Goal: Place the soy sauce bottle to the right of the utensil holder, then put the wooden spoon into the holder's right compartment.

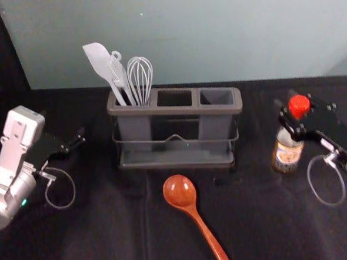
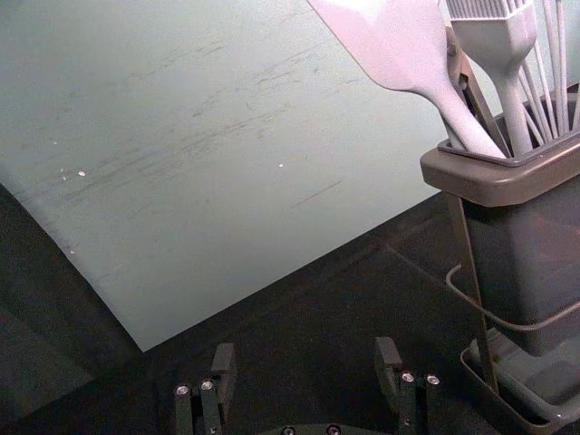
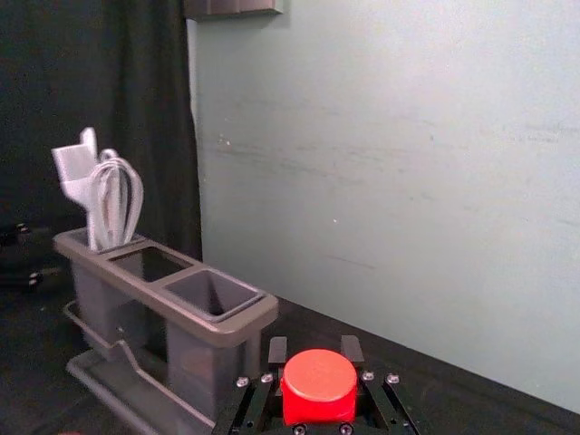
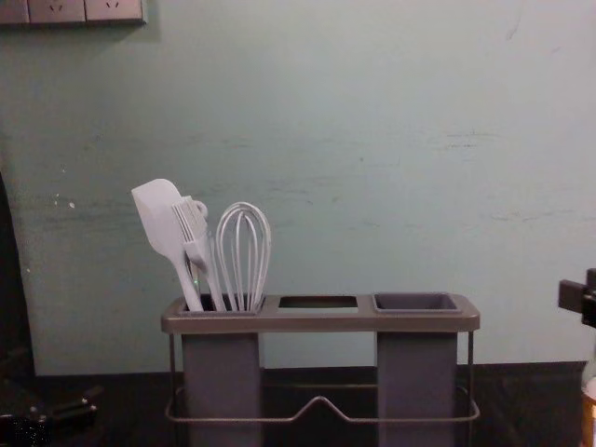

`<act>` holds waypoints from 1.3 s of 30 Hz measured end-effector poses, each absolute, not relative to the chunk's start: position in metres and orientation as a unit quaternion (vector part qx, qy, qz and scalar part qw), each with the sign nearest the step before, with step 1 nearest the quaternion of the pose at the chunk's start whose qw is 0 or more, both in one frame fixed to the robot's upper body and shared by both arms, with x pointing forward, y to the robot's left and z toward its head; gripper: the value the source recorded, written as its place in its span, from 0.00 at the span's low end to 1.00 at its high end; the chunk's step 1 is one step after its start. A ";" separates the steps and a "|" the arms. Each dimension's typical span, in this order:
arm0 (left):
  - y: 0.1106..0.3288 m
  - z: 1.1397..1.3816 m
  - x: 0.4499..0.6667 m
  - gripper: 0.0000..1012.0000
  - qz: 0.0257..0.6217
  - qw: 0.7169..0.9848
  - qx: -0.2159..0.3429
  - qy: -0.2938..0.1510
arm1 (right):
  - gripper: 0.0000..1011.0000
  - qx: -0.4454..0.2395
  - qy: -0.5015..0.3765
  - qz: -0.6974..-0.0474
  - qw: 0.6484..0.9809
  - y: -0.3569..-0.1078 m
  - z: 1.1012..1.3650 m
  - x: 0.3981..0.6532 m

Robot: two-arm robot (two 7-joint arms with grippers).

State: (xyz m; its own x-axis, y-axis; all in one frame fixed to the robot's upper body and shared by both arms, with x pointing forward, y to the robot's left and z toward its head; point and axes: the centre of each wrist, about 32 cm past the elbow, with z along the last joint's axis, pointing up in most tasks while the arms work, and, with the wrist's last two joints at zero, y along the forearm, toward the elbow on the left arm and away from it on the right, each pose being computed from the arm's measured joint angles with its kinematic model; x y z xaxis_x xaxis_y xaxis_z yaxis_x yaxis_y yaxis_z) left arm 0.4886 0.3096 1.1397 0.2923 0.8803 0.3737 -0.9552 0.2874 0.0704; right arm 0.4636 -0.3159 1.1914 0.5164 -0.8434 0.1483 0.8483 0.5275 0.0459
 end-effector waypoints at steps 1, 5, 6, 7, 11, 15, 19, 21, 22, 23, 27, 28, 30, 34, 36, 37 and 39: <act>0.310 1.140 0.489 0.99 0.580 0.791 0.141 -0.132 | 0.36 -0.013 -0.069 -0.487 0.870 -0.316 1.190 0.470; 0.310 1.140 0.489 0.99 0.580 0.791 0.141 -0.132 | 0.36 -0.010 -0.057 -0.489 0.870 -0.314 1.189 0.485; 0.310 1.140 0.489 0.99 0.580 0.791 0.141 -0.132 | 0.36 -0.010 -0.055 -0.490 0.870 -0.314 1.189 0.487; 0.310 1.140 0.489 0.99 0.580 0.791 0.141 -0.132 | 0.36 -0.011 -0.055 -0.490 0.870 -0.313 1.189 0.489; 0.310 1.140 0.489 0.99 0.580 0.791 0.141 -0.132 | 0.36 -0.011 -0.053 -0.488 0.871 -0.310 1.189 0.498; 0.310 1.140 0.489 0.99 0.580 0.791 0.142 -0.132 | 0.36 -0.012 -0.051 -0.487 0.872 -0.306 1.188 0.506; 0.310 1.140 0.489 0.99 0.580 0.791 0.141 -0.132 | 0.36 -0.012 -0.048 -0.488 0.872 -0.305 1.185 0.511; 0.310 1.140 0.489 0.99 0.580 0.791 0.142 -0.132 | 0.36 -0.011 -0.046 -0.488 0.872 -0.305 1.183 0.513; 0.310 1.140 0.489 0.99 0.580 0.791 0.141 -0.132 | 0.36 -0.011 -0.046 -0.488 0.872 -0.305 1.182 0.514; 0.310 1.140 0.489 0.99 0.580 0.791 0.141 -0.132 | 0.36 -0.011 -0.045 -0.488 0.872 -0.305 1.182 0.514; 0.310 1.140 0.489 0.99 0.580 0.791 0.141 -0.132 | 0.36 -0.010 -0.044 -0.488 0.872 -0.304 1.180 0.516; 0.310 1.140 0.489 0.99 0.580 0.791 0.142 -0.132 | 0.36 -0.010 -0.044 -0.488 0.872 -0.304 1.179 0.517; 0.310 1.140 0.489 0.99 0.580 0.791 0.141 -0.132 | 0.36 -0.012 -0.043 -0.488 0.872 -0.303 1.178 0.518; 0.310 1.140 0.489 0.99 0.580 0.791 0.142 -0.132 | 0.36 -0.013 -0.041 -0.488 0.872 -0.302 1.175 0.520; 0.310 1.140 0.489 0.99 0.580 0.791 0.141 -0.132 | 0.36 -0.013 -0.041 -0.489 0.871 -0.301 1.174 0.521; 0.310 1.140 0.489 0.99 0.580 0.791 0.141 -0.132 | 0.36 -0.013 -0.041 -0.489 0.871 -0.301 1.173 0.521; 0.310 1.140 0.489 0.99 0.580 0.791 0.141 -0.133 | 0.36 -0.012 -0.041 -0.489 0.871 -0.300 1.172 0.522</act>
State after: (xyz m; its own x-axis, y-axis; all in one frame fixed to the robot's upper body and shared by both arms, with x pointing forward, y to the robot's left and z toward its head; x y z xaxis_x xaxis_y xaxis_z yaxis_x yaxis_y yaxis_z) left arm 0.4886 0.3097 1.1398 0.2923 0.8803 0.3738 -0.9552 0.2874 0.0702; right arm 0.5220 -0.2999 1.1715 0.5176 -0.8516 0.0828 0.8536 0.5206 0.0187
